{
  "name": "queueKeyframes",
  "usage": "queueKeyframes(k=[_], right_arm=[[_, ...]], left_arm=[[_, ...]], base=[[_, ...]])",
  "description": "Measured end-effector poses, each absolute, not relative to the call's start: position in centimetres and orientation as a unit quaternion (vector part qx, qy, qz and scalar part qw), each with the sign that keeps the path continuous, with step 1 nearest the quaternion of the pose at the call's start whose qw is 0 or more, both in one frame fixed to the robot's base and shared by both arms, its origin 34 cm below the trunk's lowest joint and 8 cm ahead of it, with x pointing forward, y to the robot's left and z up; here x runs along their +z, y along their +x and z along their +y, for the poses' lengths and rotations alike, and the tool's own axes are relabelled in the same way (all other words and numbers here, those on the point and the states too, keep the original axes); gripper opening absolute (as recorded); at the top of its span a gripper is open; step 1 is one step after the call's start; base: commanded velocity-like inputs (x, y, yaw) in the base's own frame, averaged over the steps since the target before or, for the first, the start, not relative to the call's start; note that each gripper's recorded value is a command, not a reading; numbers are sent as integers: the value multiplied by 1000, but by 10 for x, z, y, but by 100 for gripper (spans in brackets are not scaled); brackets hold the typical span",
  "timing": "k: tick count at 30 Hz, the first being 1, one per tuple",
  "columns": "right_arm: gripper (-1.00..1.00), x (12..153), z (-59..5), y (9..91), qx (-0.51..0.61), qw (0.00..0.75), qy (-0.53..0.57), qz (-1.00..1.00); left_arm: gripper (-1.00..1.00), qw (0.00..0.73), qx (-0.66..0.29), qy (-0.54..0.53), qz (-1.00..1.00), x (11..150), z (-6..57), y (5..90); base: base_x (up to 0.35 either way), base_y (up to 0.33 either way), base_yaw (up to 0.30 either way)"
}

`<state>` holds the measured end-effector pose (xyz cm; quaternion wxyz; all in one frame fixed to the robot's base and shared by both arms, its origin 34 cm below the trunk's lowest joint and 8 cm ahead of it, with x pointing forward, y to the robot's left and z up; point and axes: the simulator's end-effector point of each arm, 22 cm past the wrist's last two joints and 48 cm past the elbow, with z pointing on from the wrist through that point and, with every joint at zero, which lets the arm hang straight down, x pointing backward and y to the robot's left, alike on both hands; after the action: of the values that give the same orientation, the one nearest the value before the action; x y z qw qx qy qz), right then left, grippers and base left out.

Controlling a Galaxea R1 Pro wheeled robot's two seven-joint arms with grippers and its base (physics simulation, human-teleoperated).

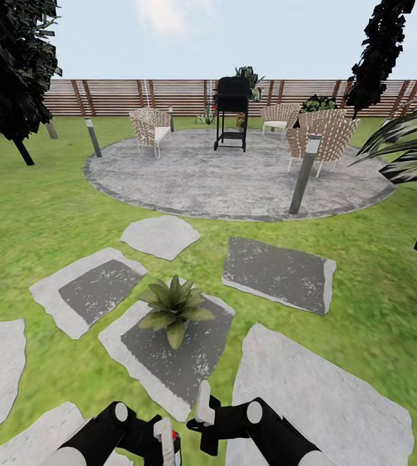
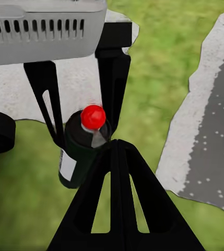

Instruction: Pick up the pesticide atomizer in the garden and spray insectifuge to fully cover both potted plants in the garden.

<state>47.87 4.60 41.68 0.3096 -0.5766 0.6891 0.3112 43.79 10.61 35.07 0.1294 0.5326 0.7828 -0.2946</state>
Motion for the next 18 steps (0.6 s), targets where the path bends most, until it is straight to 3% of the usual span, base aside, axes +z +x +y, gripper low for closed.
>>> queueKeyframes(k=[18], right_arm=[[-100,417,46,479,311,310,-577,689]], left_arm=[[-100,144,-318,521,779,359,83,439]], base=[[0,0,0]])
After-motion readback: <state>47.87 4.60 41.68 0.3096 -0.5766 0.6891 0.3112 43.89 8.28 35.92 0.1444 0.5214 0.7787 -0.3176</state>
